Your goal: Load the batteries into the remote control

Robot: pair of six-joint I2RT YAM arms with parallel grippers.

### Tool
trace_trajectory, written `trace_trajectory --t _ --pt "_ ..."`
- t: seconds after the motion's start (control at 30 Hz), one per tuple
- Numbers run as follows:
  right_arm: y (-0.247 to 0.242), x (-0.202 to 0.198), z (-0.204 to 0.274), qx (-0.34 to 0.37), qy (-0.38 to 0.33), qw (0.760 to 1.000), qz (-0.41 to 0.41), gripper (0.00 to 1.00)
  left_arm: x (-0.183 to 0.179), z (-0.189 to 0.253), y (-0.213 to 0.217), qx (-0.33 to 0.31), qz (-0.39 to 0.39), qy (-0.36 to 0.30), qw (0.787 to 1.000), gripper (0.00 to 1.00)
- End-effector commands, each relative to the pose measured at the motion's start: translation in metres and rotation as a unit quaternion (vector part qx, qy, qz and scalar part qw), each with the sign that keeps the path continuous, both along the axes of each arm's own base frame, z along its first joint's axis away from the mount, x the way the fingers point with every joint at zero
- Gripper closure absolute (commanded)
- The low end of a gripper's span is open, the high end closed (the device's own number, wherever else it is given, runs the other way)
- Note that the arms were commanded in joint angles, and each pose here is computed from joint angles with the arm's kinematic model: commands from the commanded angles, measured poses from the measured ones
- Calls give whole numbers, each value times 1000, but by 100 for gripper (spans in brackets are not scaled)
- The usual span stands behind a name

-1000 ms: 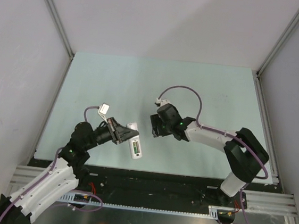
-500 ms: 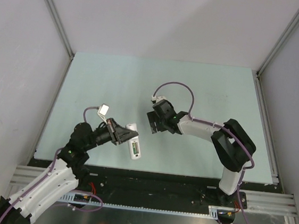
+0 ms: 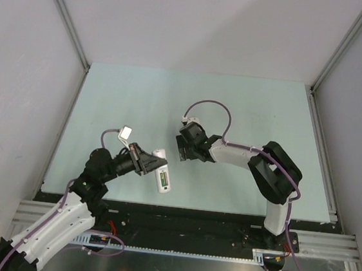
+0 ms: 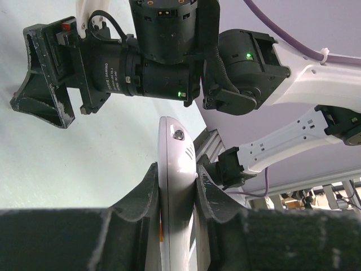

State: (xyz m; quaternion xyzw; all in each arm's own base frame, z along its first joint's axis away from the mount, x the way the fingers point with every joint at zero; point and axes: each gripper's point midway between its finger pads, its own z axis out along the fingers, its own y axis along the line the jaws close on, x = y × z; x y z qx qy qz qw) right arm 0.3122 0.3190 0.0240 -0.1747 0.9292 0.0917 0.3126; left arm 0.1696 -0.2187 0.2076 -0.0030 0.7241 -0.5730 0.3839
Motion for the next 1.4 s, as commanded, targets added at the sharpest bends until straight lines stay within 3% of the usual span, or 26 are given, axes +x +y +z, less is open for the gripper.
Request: trace_trajectory --t 0.0,0.33,0.37,0.47,0.7,0.8,0.9,0.93,1.2,1.37 --pt "3 11 6 9 -10 999 -30 28 2 27 1 -17 4 -40 999 100" --pt "0 7 -5 -8 -1 999 -33 39 1 29 1 -19 2 -41 999 100" --pt "2 6 -5 -10 -3 1000 -21 48 0 28 1 -18 1 -42 999 100" --pt "0 6 -5 -19 -4 1000 -16 56 0 28 1 -17 -1 -46 999 100" --pt "-9 3 -5 -33 5 999 -20 63 -1 26 1 -16 -2 -44 999 100" --pt "-8 1 -5 -35 5 999 -18 71 -1 27 1 -13 -5 -48 999 100" --pt "-8 1 -1 -37 0 999 -16 86 -1 28 -1 -9 -10 -52 999 100" --pt "-9 1 0 -38 -1 999 -14 100 -1 30 -1 -9 -12 -56 998 100" --pt "2 1 38 -15 -34 998 46 100 -4 36 -4 1 -29 -82 996 100" --pt "-2 3 50 -78 -82 986 126 100 -7 36 -4 -4 -35 -82 996 100"
